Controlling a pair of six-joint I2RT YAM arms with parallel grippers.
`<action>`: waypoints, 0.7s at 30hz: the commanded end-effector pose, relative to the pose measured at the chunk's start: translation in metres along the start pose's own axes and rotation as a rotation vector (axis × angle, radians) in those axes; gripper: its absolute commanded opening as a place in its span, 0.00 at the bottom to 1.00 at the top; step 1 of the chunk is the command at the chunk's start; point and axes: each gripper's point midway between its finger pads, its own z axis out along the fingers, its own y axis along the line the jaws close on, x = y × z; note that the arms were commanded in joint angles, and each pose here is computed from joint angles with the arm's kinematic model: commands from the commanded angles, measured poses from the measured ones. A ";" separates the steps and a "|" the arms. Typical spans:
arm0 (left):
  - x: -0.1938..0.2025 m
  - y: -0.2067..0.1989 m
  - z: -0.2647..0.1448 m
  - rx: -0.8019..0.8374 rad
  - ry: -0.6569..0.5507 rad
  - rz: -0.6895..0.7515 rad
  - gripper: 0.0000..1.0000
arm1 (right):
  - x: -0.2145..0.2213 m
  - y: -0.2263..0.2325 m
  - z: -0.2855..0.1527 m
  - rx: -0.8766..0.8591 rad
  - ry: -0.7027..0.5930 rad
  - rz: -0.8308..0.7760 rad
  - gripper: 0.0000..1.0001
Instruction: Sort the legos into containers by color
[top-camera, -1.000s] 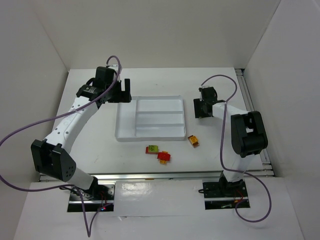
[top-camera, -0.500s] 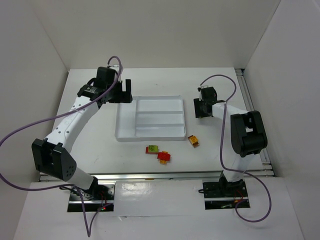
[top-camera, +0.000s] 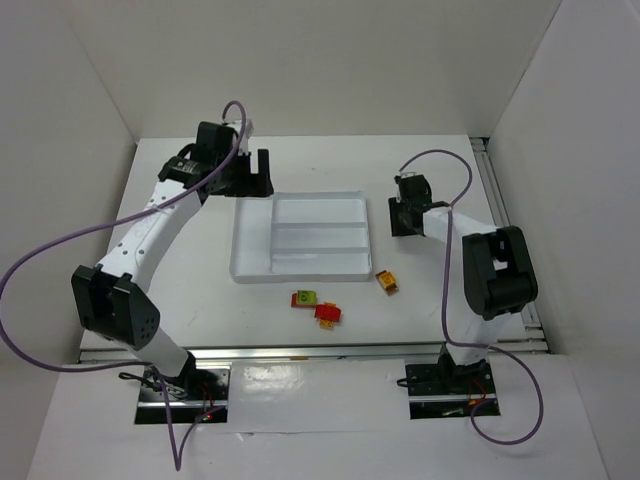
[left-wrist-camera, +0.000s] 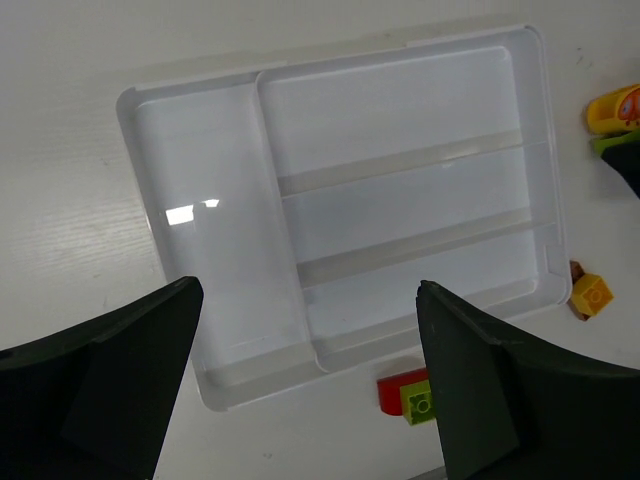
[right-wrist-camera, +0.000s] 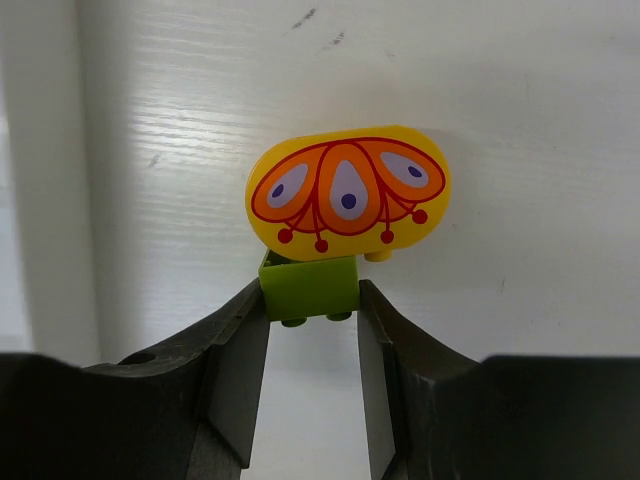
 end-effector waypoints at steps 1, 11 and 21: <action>-0.023 -0.025 -0.010 0.102 -0.023 0.001 1.00 | -0.033 0.011 -0.041 -0.008 -0.117 0.043 0.27; -0.028 -0.118 -0.025 0.527 0.113 0.033 1.00 | -0.079 0.060 -0.183 -0.256 -0.412 0.045 0.27; -0.026 -0.201 -0.039 0.889 0.156 0.014 1.00 | -0.073 0.083 -0.247 -0.422 -0.461 -0.006 0.26</action>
